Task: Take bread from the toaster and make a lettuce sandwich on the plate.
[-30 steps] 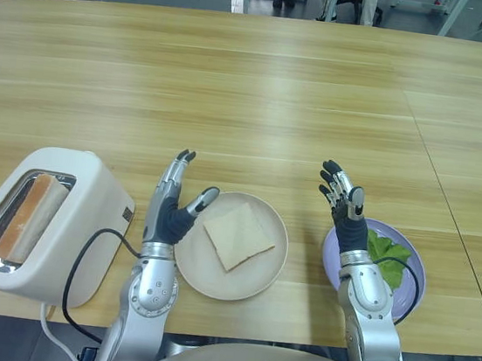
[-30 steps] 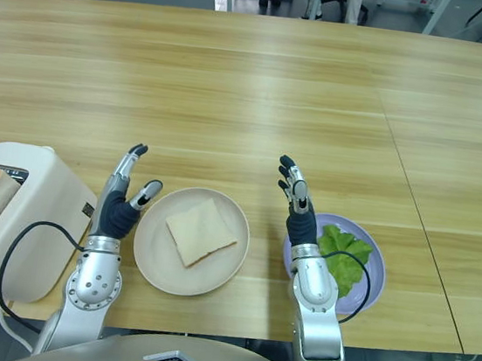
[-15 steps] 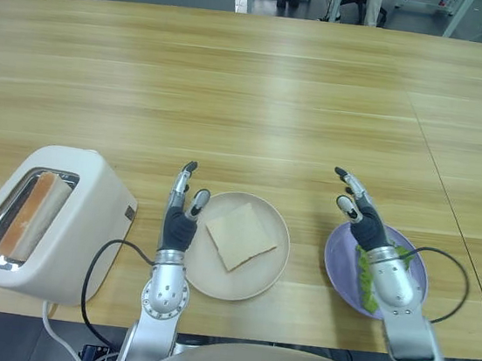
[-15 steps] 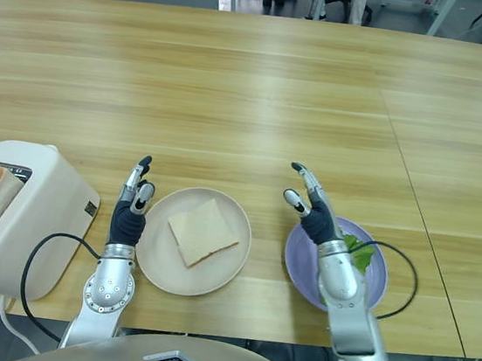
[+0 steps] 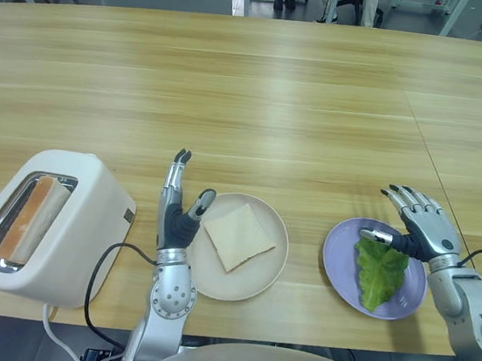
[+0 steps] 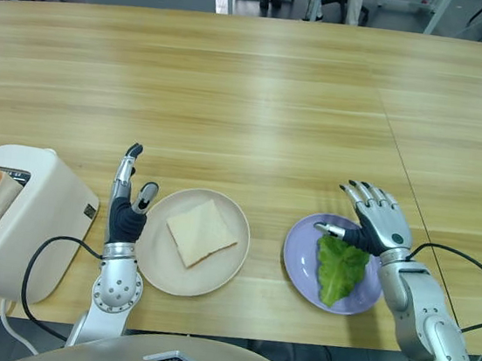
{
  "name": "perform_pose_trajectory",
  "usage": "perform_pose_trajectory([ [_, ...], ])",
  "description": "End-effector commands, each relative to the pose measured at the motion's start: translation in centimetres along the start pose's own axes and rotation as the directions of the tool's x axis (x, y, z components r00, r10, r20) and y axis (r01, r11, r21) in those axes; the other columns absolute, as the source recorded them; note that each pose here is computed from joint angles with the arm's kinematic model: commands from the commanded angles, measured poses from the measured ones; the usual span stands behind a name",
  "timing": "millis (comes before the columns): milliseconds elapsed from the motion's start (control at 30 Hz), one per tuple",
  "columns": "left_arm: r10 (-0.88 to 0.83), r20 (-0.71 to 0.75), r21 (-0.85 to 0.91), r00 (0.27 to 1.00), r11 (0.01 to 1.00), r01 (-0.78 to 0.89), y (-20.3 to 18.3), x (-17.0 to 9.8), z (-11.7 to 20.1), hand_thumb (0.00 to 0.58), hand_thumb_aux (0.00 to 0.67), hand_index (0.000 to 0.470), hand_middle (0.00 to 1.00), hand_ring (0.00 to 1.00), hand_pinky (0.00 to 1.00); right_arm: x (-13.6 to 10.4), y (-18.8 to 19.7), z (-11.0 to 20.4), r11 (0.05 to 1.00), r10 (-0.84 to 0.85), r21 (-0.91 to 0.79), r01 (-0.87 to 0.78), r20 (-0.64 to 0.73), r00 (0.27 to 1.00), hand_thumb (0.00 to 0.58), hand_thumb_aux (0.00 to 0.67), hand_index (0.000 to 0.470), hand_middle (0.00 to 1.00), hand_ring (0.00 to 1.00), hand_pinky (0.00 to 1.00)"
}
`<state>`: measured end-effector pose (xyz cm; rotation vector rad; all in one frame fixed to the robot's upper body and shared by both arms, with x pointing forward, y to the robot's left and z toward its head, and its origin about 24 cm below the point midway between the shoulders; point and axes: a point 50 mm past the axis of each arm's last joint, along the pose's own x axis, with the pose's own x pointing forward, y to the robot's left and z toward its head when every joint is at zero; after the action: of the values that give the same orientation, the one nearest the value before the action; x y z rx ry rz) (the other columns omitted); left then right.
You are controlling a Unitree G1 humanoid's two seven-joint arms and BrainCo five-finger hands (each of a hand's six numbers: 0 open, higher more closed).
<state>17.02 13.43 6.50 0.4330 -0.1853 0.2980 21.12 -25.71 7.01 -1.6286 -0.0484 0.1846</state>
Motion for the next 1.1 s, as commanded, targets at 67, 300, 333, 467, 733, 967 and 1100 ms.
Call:
perform_pose_trajectory([
  [67, 0.033, -0.032, 0.027, 0.999, 0.999, -0.032, 0.3, -0.5, -0.6, 0.000, 0.000, 0.000, 0.00, 0.00, 0.00, 0.0, 1.0, -0.7, 0.995, 0.012, -0.095, -0.012, -0.001, 1.000, 0.000, 0.000, 0.000, 0.00, 0.00, 0.00],
  [300, 0.080, -0.063, 0.055, 0.995, 0.996, -0.077, 1.2, -1.2, -1.0, 0.000, 0.000, 0.000, 0.00, 0.00, 0.00, 0.1, 2.2, -1.2, 0.989, 0.044, -0.141, -0.042, 0.014, 0.999, 0.000, 0.000, 0.000, 0.00, 0.00, 0.00],
  [333, 0.086, -0.067, 0.059, 0.994, 0.995, -0.082, 1.3, -1.2, -1.1, 0.000, 0.000, 0.000, 0.00, 0.00, 0.00, 0.3, 2.1, -1.0, 0.991, 0.040, -0.125, -0.037, 0.016, 0.999, 0.000, 0.000, 0.000, 0.00, 0.00, 0.00],
  [467, 0.098, -0.070, 0.071, 0.993, 0.993, -0.093, 1.5, -1.2, -1.3, 0.000, 0.000, 0.000, 0.00, 0.00, 0.00, 0.8, 2.6, 0.4, 0.998, 0.065, -0.004, -0.065, 0.019, 0.998, 0.000, 0.000, 0.000, 0.00, 0.00, 0.00],
  [733, 0.092, -0.070, 0.075, 0.993, 0.993, -0.086, 1.5, -1.4, -1.5, 0.000, 0.000, 0.000, 0.00, 0.00, 0.00, 0.5, 4.3, 2.1, 0.985, 0.140, 0.099, -0.143, 0.042, 0.989, 0.000, 0.000, 0.000, 0.00, 0.00, 0.00],
  [967, 0.095, -0.078, 0.079, 0.992, 0.993, -0.089, 1.7, -1.5, -1.5, 0.000, 0.000, 0.000, 0.00, 0.00, 0.00, -0.9, 5.2, 2.7, 0.958, 0.235, 0.161, -0.236, 0.027, 0.972, 0.000, 0.000, 0.000, 0.00, 0.00, 0.00],
  [1100, 0.095, -0.090, 0.076, 0.991, 0.993, -0.088, 1.7, -1.7, -1.7, 0.000, 0.000, 0.000, 0.00, 0.00, 0.00, -1.2, 3.4, 2.0, 0.979, 0.178, 0.106, -0.177, -0.002, 0.984, 0.000, 0.000, 0.000, 0.00, 0.00, 0.00],
])
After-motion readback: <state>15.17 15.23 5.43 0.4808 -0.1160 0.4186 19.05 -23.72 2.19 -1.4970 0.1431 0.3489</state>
